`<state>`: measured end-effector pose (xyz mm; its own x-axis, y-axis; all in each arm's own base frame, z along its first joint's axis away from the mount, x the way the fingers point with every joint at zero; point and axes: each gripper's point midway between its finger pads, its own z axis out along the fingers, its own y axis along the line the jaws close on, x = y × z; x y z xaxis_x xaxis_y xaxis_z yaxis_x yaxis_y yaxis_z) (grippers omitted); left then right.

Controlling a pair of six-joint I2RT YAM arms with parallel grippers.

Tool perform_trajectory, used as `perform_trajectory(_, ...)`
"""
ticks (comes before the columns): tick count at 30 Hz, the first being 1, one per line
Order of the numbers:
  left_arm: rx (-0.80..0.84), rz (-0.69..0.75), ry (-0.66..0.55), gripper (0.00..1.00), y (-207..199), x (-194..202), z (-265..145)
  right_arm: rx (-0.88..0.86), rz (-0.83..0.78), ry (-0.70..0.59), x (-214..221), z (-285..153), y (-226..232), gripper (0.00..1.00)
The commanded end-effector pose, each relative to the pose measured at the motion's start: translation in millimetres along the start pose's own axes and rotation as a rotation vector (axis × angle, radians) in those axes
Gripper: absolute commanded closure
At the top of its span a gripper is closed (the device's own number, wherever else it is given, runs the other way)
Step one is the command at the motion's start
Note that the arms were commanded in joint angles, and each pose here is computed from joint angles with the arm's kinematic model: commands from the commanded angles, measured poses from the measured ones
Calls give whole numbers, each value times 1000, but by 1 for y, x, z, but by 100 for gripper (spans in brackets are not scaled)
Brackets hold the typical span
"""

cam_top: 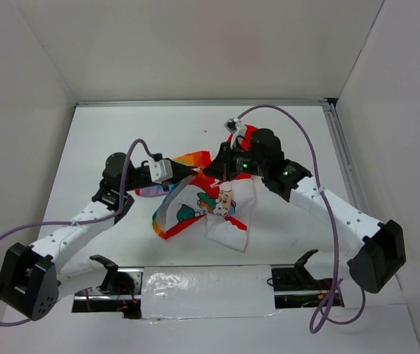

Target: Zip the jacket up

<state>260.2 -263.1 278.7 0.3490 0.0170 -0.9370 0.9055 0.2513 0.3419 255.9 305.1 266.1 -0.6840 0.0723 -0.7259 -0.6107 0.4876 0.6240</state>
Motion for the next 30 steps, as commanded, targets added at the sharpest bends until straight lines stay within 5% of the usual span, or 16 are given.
perform_trajectory(1,56,159,-125,100,-1,-62,0,282,-187,-39,-8,-8,-50,100)
perform_trajectory(8,88,164,-136,100,-7,-69,-2,320,-420,-111,-12,-8,-43,100)
perform_trajectory(14,91,201,-157,100,-7,-84,-4,466,-388,-120,-16,0,-80,100)
perform_trajectory(22,1,162,-146,100,-16,-86,-24,744,-204,-89,-29,10,-198,100)
perform_trajectory(30,-52,95,-142,100,-44,-74,-50,1088,-113,-199,-110,-31,-320,100)
